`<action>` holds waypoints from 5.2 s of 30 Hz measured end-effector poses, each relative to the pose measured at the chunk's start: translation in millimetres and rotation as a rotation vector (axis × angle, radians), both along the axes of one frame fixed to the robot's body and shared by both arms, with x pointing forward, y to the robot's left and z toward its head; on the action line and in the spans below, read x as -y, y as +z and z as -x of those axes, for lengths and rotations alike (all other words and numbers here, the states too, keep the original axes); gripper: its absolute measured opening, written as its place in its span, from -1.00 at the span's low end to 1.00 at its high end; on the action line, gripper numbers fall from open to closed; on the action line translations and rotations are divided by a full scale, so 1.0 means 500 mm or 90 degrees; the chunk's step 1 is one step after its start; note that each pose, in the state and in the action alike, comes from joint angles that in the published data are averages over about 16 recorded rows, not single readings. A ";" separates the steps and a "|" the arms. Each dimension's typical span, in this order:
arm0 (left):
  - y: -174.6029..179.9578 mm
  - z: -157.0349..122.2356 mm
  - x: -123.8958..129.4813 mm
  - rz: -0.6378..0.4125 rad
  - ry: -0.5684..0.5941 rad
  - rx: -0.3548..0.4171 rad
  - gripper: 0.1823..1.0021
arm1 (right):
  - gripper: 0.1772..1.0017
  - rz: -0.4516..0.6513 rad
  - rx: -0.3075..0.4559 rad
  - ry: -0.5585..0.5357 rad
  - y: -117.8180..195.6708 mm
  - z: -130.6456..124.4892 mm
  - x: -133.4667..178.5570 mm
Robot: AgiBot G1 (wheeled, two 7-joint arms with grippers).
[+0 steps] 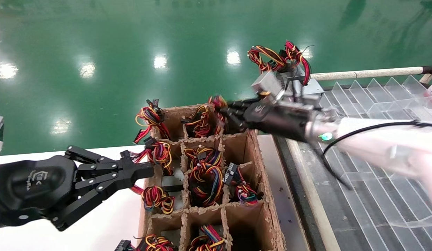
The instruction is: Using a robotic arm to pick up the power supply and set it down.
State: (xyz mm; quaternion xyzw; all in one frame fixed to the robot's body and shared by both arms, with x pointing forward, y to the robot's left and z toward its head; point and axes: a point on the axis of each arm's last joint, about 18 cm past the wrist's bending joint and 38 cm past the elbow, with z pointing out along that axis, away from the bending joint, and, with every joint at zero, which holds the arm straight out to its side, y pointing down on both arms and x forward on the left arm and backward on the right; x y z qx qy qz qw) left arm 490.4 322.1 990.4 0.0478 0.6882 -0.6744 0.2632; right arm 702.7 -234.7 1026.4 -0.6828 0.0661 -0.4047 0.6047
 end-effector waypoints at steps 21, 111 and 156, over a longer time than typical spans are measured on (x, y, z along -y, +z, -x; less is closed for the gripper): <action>0.000 0.000 0.000 0.000 0.000 0.000 -0.98 | -0.88 0.010 0.310 -0.029 0.225 0.317 0.155; 0.000 0.000 0.000 0.000 0.000 0.000 -0.98 | 0.17 -0.055 0.204 -0.090 0.067 0.231 0.246; 0.000 0.000 0.000 0.000 0.000 0.000 0.36 | 1.00 0.016 0.042 0.213 -0.035 0.395 0.149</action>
